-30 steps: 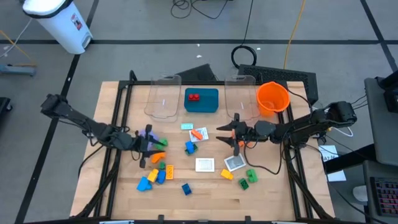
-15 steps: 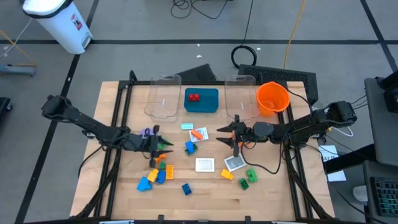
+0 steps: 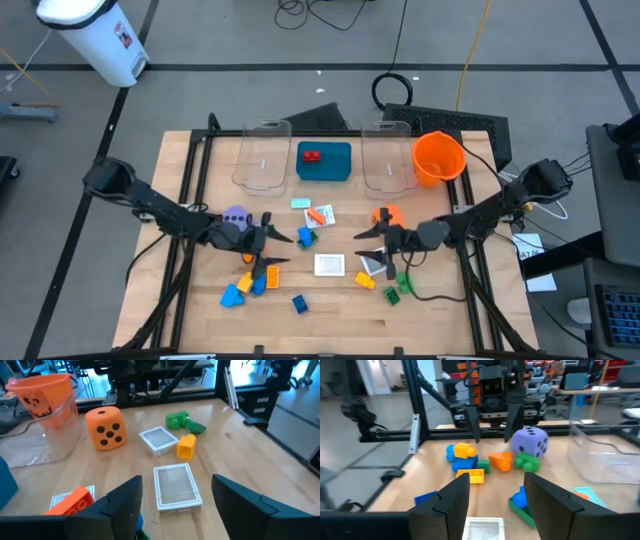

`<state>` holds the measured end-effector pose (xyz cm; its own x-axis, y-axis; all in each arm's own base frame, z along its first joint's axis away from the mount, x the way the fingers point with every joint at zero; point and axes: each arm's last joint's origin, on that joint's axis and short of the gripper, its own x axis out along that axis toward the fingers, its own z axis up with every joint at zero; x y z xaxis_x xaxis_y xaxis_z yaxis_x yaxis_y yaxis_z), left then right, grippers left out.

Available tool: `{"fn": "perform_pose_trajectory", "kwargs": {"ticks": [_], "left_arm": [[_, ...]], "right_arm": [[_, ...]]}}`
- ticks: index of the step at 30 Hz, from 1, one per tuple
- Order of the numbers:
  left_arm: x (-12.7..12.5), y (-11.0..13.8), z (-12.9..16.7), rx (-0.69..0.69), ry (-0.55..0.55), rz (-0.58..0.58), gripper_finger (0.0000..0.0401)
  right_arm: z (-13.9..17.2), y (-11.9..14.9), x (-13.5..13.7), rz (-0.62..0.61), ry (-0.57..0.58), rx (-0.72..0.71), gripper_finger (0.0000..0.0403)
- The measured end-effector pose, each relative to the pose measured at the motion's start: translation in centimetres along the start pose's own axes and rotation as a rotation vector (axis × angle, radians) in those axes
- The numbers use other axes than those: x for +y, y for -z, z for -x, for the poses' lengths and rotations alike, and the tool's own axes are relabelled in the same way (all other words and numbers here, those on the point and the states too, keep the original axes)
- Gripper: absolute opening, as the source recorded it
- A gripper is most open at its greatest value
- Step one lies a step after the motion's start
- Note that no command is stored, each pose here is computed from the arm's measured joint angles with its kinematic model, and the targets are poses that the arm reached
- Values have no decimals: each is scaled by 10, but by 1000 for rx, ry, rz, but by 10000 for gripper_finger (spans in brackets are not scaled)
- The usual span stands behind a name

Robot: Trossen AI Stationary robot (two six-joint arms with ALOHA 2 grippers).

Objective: Pick & Place Toys
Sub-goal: Put the blue game piece into the blue bin

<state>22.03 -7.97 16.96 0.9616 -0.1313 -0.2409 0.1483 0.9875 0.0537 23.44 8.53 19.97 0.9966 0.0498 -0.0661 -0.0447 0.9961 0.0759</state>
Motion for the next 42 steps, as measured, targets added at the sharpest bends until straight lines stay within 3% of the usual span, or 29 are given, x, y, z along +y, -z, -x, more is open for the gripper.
{"fn": "perform_pose_trajectory", "kwargs": {"ticks": [10, 22, 34, 42], "left_arm": [[21, 12, -5, 117, -83, 83, 254], [45, 17, -6, 157, -151, 169, 255], [46, 20, -7, 171, -157, 173, 255], [44, 27, -27, 191, -126, 156, 255]], "right_arm": [[-2, -1, -8, 7, 57, -4, 180], [-2, 2, -10, -5, 65, 19, 180], [-2, 2, -10, -5, 64, 23, 180], [-2, 2, -10, -5, 64, 23, 180]]}}
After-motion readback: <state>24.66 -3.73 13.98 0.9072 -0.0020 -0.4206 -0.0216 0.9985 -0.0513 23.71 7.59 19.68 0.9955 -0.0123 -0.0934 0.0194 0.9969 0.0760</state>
